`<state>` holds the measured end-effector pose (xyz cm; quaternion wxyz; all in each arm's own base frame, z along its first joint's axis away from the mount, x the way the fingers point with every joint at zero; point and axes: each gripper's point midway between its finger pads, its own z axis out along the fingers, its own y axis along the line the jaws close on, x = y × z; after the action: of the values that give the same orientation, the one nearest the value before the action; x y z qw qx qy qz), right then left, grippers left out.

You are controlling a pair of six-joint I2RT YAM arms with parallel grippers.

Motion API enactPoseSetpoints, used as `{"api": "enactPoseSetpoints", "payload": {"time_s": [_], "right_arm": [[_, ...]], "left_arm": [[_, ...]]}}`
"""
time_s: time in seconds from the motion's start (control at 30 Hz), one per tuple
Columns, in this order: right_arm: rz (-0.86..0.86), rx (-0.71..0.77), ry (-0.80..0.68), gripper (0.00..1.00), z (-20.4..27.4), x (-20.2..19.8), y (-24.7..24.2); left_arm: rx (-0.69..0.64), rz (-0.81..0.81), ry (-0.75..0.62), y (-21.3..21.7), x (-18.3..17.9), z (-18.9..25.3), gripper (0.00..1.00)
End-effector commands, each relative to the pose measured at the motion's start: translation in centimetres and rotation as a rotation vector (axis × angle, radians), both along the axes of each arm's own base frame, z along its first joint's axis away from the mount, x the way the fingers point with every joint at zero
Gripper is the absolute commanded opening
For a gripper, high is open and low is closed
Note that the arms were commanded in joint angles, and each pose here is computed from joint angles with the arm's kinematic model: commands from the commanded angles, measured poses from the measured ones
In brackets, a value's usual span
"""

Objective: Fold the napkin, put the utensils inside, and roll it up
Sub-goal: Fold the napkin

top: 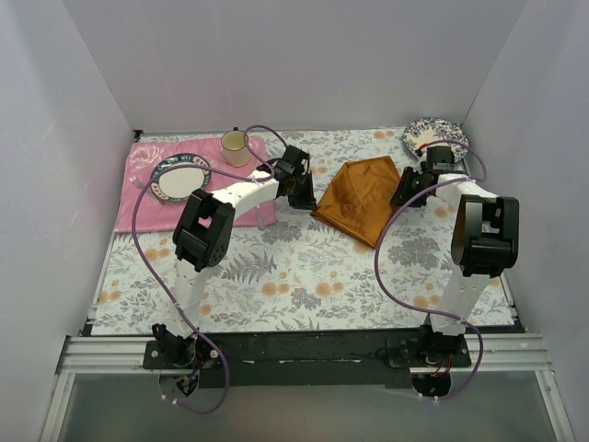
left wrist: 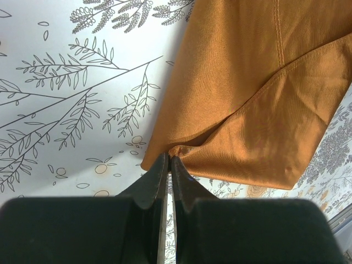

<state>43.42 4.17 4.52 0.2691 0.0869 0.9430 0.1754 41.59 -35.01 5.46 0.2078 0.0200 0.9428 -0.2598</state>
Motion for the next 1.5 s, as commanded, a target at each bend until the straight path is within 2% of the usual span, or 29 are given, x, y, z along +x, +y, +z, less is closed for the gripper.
{"api": "enactPoseSetpoints", "payload": {"time_s": [0.0,0.33,0.6,0.77,0.87,1.2,1.3,1.47], "right_arm": [[0.026,0.001,-0.083,0.38,2.2,2.3,0.2],[0.036,-0.016,-0.064,0.36,1.4,1.5,0.6],[0.068,-0.009,-0.115,0.34,3.2,1.3,1.8],[0.071,0.02,-0.083,0.32,1.6,1.1,2.2],[0.042,-0.02,-0.029,0.3,-0.6,0.5,1.3],[0.006,-0.123,0.003,0.3,-1.3,-0.2,-0.6],[0.019,-0.117,-0.002,0.3,-0.8,-0.1,-0.4],[0.043,-0.082,-0.081,0.31,2.6,1.4,0.8]], "left_arm": [[-0.032,-0.019,-0.036,-0.1,0.1,2.0,0.0],[-0.065,-0.029,-0.032,-0.6,0.0,2.5,0.0],[-0.063,-0.024,-0.035,-0.6,0.3,2.6,0.04],[-0.067,-0.024,-0.031,-0.8,0.4,2.5,0.07],[-0.067,-0.024,-0.026,-0.8,0.5,2.5,0.09],[-0.079,-0.035,-0.011,-1.2,0.4,2.5,0.09],[-0.078,-0.038,-0.013,-1.1,0.3,2.6,0.09],[-0.066,-0.036,-0.009,-0.8,0.0,2.3,0.11]]}}
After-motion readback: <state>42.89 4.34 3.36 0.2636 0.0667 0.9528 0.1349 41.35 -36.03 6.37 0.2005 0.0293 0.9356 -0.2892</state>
